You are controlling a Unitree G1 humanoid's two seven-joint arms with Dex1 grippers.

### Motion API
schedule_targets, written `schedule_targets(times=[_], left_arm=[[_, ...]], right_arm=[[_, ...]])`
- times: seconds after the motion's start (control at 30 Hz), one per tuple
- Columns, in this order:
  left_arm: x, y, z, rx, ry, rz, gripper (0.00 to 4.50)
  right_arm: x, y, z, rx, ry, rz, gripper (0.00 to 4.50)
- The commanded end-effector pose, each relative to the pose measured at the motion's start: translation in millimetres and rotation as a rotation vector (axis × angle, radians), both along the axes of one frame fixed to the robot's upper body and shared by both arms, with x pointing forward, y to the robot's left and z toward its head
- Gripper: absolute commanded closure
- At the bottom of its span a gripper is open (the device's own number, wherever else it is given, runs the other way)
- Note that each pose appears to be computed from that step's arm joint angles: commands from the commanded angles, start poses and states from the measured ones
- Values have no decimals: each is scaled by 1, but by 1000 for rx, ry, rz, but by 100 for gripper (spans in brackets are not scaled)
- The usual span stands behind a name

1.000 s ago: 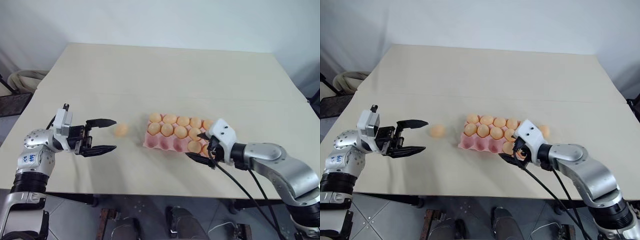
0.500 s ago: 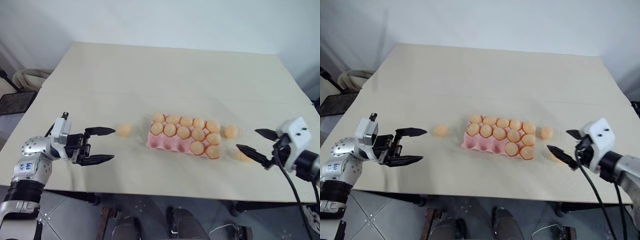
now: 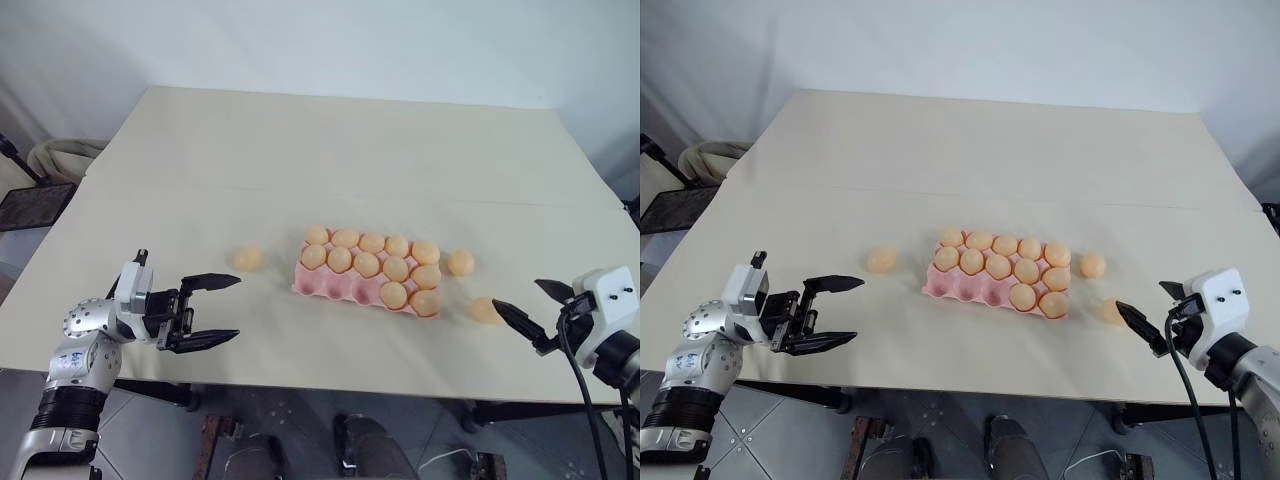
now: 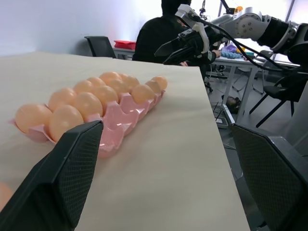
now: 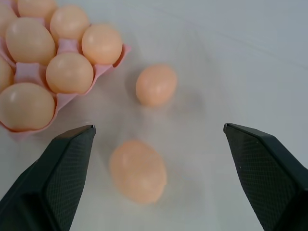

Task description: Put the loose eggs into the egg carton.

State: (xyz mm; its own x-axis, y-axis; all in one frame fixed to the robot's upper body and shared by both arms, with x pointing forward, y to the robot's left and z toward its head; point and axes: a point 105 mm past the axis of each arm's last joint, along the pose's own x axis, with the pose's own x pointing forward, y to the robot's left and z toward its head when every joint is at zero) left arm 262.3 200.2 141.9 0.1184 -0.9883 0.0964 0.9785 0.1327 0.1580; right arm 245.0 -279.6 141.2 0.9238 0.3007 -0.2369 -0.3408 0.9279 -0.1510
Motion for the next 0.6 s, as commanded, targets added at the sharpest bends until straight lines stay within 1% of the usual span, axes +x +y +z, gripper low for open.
schedule_targets(times=[0.03, 0.13, 0.23, 0.37, 0.5, 0.6], left_arm=[[-9, 1, 7, 13, -41, -61, 0], [-9, 2, 7, 15, -42, -58, 0], [-9, 1, 8, 15, -45, -58, 0], [-7, -1, 9, 9, -47, -60, 0], [-5, -4, 7, 7, -43, -66, 0], [-3, -9, 8, -2, -48, -74, 0]], right_arm=[[-6, 5, 12, -13, -70, 5, 3], [-15, 6, 11, -14, -83, 6, 3], [-33, 8, 11, 20, -113, 21, 3], [-52, 1, 1, 20, -97, -8, 3], [-50, 5, -6, 20, -99, -6, 3], [-32, 12, -11, 17, -103, 3, 3]])
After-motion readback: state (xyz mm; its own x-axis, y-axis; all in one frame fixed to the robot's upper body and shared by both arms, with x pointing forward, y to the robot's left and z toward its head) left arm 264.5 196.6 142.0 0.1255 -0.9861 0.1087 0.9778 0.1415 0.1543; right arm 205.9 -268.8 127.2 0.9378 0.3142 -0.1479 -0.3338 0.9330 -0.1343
